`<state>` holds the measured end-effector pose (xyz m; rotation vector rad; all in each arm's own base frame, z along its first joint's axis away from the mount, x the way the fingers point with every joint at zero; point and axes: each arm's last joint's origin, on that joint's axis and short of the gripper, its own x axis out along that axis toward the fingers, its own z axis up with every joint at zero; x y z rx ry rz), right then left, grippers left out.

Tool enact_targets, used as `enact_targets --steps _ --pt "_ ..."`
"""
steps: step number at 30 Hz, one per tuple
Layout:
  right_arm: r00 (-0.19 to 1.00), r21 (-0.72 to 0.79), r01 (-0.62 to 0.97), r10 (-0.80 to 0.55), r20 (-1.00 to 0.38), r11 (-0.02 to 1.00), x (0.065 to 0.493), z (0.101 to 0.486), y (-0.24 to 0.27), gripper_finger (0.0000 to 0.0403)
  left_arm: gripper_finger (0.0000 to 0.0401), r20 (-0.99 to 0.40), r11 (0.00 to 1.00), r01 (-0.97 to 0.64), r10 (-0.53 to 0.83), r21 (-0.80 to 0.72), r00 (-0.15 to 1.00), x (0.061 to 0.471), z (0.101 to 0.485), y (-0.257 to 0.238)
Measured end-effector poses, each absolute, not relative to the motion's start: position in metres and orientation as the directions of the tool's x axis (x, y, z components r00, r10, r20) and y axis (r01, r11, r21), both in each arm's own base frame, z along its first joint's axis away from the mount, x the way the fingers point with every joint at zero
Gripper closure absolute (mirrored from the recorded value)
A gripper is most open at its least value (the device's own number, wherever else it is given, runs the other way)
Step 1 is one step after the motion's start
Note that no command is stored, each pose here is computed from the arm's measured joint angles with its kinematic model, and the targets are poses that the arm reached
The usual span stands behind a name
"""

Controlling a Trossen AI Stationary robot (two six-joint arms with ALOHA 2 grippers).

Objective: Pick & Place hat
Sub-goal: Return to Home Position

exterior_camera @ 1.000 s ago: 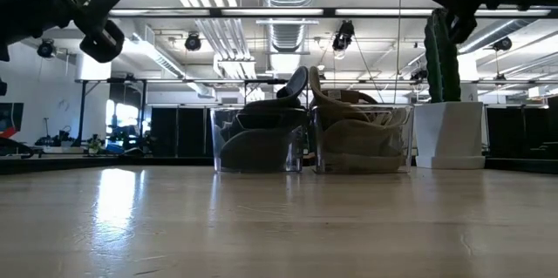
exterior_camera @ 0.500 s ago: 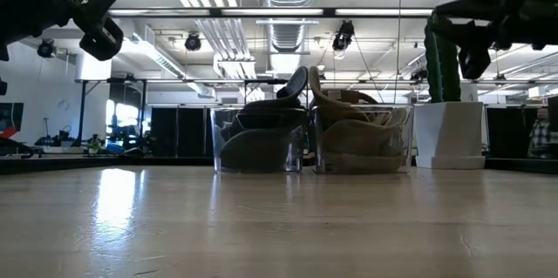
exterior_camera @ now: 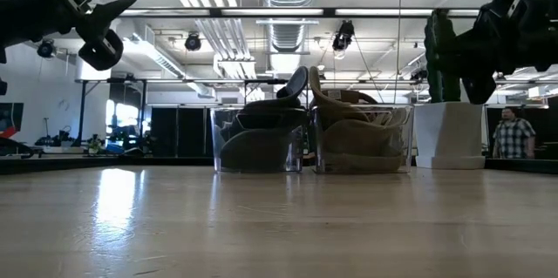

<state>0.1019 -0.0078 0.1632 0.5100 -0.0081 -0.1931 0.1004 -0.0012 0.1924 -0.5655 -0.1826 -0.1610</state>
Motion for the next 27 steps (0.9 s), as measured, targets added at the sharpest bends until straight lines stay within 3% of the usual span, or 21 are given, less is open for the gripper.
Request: enact_targets --steps 24,27 --pt "0.980 0.430 0.199 -0.188 -0.068 0.881 0.104 0.161 -0.008 0.0271 0.0259 0.176 0.823 0.204 -0.128 -0.531 0.976 0.095 0.183 -0.002" --pt "0.980 0.430 0.200 -0.188 -0.069 0.881 0.104 0.161 -0.008 0.0271 0.0259 0.143 0.864 0.207 -0.158 -0.459 0.977 0.096 0.180 -0.003"
